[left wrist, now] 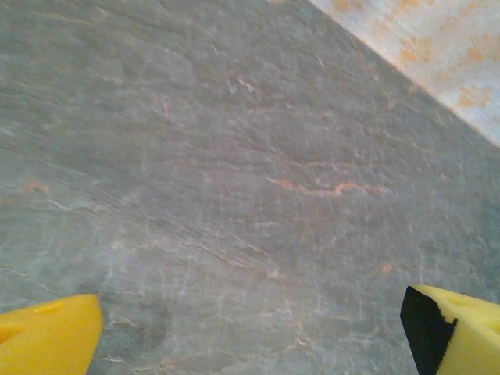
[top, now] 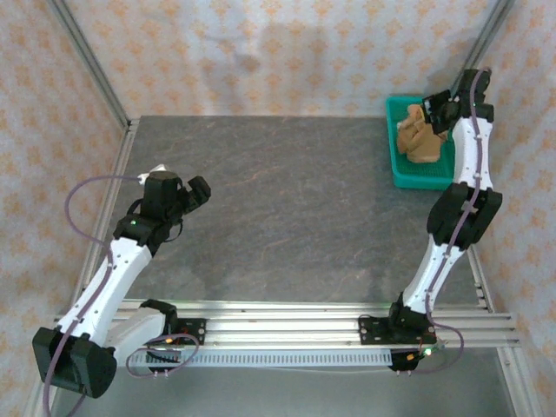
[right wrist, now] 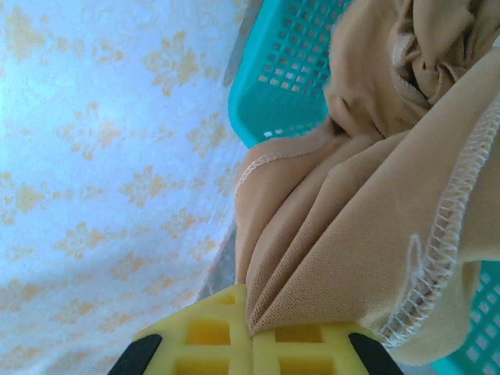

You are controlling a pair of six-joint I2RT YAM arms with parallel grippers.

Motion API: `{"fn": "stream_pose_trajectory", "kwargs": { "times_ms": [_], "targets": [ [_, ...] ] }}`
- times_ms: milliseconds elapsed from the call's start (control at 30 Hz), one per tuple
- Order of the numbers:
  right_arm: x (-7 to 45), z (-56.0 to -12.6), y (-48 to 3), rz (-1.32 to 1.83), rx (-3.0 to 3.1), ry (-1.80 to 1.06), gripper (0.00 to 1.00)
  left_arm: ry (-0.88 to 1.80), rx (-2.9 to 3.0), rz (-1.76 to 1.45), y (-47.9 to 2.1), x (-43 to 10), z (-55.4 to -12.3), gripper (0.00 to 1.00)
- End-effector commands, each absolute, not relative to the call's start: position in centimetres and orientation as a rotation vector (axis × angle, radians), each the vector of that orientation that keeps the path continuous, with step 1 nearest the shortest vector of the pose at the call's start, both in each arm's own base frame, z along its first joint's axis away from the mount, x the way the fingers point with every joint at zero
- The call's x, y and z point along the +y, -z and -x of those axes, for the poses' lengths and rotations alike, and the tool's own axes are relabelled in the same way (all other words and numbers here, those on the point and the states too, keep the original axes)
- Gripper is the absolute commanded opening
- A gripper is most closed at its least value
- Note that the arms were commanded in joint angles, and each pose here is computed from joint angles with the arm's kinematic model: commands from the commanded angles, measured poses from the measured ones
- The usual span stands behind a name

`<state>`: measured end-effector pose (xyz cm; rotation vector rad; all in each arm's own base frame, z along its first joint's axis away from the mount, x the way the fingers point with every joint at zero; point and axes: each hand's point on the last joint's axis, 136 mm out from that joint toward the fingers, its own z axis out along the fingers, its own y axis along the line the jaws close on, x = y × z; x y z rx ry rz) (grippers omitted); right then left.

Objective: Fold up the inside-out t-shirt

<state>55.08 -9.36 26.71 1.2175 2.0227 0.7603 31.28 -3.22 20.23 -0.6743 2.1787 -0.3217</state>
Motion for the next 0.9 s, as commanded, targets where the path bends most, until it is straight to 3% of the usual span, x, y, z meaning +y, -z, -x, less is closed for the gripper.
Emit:
{"fn": "stream_pose_trajectory", "kwargs": {
  "times_ms": [0,333,533,867],
  "targets": [
    [-7.5,-53.4,-33.7,-1.076,1.892,-0.723,0.0,0.458,2.225,0.582,-20.2,-5.5,-31.8,1.0],
    [-4.9,-45.6,-48.5,-0.793,1.654,-0.64,0.0,0.531,2.231,0.531,-20.2,-6.7,-31.5,0.99],
    [1.6,-41.9,-54.4,-0.535,1.651,-0.712,0.0,0.522,2.248,0.532,-19.9,-6.6,-31.2,0.99],
    [13.2,-35.8,-61.1,-0.19,1.595,-1.091,0.0,0.436,2.274,0.523,-20.6,-5.6,-30.3,0.98]
  ]
}}
